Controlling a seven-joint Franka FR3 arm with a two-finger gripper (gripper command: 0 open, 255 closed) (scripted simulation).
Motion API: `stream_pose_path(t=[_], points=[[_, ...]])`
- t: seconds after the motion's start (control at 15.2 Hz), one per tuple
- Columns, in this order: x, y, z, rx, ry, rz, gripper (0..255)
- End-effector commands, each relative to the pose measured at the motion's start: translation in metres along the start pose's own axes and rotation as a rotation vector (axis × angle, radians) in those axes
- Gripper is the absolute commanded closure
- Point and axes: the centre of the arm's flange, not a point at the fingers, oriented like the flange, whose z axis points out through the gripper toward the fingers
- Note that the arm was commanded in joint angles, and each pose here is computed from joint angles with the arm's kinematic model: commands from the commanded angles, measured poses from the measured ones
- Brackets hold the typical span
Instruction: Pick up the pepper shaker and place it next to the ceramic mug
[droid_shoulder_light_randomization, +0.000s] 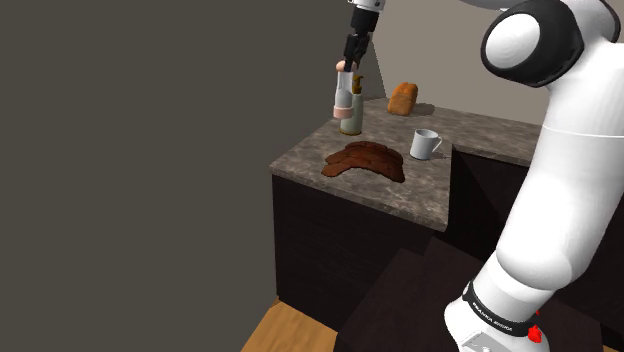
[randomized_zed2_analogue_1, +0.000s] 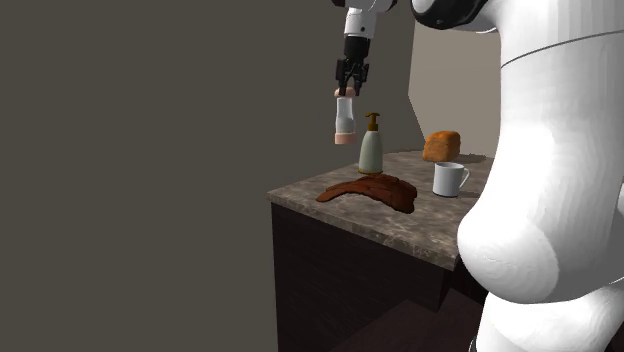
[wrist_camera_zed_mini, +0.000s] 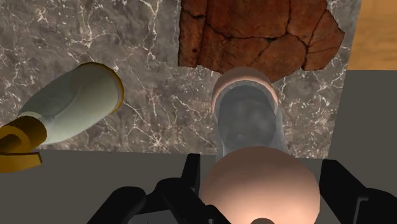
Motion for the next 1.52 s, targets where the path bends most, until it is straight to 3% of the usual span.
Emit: stream_pose_path(t=[0.0,0.79,1.45], points=[[-0.020,0.020,-0.007,0.000,0.000,-0.001,255],[-0.122,0.138,-0.023,0.000,0.000,-0.001,255],[-0.130,0.138,0.029,0.000,0.000,-0.001,255]])
